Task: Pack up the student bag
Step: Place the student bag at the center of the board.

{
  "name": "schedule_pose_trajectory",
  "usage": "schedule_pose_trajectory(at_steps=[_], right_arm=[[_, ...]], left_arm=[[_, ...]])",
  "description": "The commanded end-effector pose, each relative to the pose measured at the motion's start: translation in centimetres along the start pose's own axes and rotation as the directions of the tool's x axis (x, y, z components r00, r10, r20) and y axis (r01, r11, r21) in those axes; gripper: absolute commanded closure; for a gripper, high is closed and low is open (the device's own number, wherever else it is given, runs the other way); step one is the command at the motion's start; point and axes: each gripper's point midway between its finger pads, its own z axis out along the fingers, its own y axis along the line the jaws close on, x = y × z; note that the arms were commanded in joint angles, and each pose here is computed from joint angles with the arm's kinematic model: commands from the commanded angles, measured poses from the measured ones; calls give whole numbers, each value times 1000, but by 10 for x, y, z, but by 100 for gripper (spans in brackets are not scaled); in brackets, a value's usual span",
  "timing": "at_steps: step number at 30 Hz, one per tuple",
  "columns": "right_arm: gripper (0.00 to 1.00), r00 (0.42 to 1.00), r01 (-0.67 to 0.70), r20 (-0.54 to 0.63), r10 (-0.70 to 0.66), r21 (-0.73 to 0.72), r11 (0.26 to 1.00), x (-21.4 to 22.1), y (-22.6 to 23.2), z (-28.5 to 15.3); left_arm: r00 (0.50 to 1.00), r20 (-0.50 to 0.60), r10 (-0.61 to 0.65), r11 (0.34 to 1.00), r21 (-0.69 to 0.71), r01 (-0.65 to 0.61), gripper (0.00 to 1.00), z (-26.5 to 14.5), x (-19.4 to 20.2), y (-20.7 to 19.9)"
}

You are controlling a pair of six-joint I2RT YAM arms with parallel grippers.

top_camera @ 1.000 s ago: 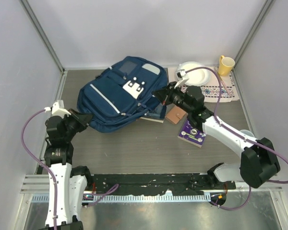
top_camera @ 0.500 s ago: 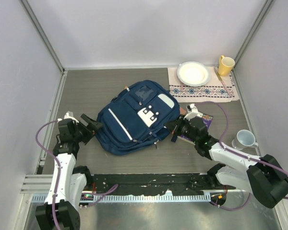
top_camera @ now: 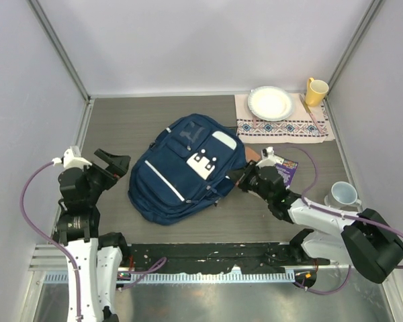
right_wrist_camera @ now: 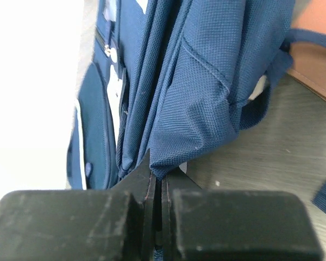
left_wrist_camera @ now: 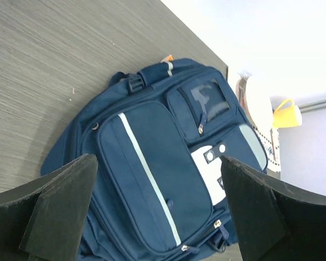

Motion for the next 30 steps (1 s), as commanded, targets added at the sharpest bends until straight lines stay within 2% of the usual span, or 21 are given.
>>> schedule_pose_trajectory(at_steps=[1, 4, 9, 14, 15, 16, 18, 19, 21, 25, 30], right_arm=[[99, 981, -62, 163, 110, -275, 959, -69, 108, 4], [99, 962, -72, 221, 161, -361, 930, -103, 152, 2], [99, 888, -101, 357, 289, -461, 882, -170, 211, -5], [99, 813, -118, 485, 320, -402, 908, -202, 198, 12], [99, 789, -141, 520, 327, -366, 920, -199, 176, 16], [99, 757, -144, 539, 368, -412, 900, -203, 175, 10], [99, 754, -210, 529, 391, -369, 905, -178, 136, 22], [99, 738, -217, 540, 405, -378, 900, -173, 130, 20], [99, 745, -257, 538, 394, -314, 914, -142, 101, 24], [99, 771, -260, 530, 352, -242, 935, -110, 85, 22], [99, 807, -224, 516, 286, -180, 958, -100, 86, 30]], left_arm=[[998, -59, 38, 999, 25, -37, 1, -13, 8, -7], [998, -23, 52, 998, 33, -51, 0, -20, -2, -14], [999, 1, 51, 995, 84, -51, 1, -31, -13, -33], [999, -18, 46, 983, 181, -42, 1, -44, -12, -56], [999, -21, 46, 980, 195, -41, 0, -46, -10, -57], [999, -34, 38, 974, 225, -30, 0, -48, -7, -62], [998, -43, 36, 969, 245, -24, 0, -47, -1, -62], [998, -51, 40, 968, 251, -26, 0, -47, 1, -61], [996, -77, 53, 966, 258, -32, 0, -45, 9, -58], [988, -136, 69, 961, 275, -30, 0, -40, 26, -51], [984, -148, 101, 969, 240, -63, 0, -30, 41, -33]])
